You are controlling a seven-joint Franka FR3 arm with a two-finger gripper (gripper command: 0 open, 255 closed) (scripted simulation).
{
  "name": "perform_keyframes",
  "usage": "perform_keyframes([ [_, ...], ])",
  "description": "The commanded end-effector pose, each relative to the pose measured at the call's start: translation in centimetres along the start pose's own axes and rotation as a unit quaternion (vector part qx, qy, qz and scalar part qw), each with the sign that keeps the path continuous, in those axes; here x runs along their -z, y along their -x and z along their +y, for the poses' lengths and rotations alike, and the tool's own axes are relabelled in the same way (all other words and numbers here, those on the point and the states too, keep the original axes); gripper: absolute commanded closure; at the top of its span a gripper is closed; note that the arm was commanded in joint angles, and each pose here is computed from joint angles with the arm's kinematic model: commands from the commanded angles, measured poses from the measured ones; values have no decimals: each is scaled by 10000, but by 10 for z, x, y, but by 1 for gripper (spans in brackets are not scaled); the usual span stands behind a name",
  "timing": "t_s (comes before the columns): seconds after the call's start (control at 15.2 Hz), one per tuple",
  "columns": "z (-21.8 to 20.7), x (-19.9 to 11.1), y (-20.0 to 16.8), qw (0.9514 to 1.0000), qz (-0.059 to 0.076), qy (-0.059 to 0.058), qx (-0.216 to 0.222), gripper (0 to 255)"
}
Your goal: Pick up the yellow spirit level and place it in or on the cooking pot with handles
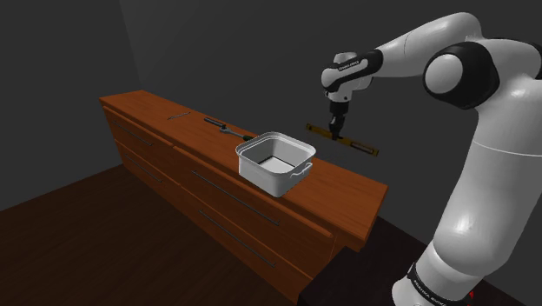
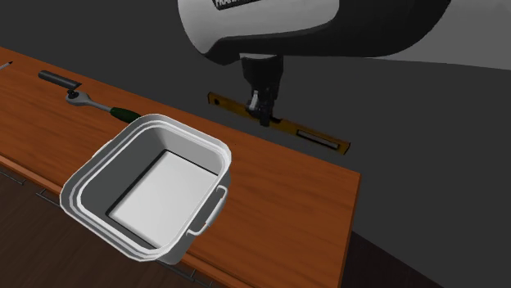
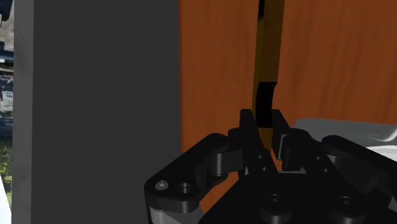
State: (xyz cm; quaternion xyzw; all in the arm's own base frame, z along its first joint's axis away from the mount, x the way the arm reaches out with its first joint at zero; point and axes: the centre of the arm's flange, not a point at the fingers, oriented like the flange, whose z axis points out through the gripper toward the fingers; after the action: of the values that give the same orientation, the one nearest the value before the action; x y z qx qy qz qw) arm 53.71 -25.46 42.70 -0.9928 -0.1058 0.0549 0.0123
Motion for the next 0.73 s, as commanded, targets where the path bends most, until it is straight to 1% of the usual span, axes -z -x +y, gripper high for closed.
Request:
perform_keyframes([
  [0.0,10,22,1,9996,229,185,-43,255],
  [0.2,9,35,2,9996,229,185,-43,255],
  [0.66,-62,37,-56,9996,229,185,-43,255],
])
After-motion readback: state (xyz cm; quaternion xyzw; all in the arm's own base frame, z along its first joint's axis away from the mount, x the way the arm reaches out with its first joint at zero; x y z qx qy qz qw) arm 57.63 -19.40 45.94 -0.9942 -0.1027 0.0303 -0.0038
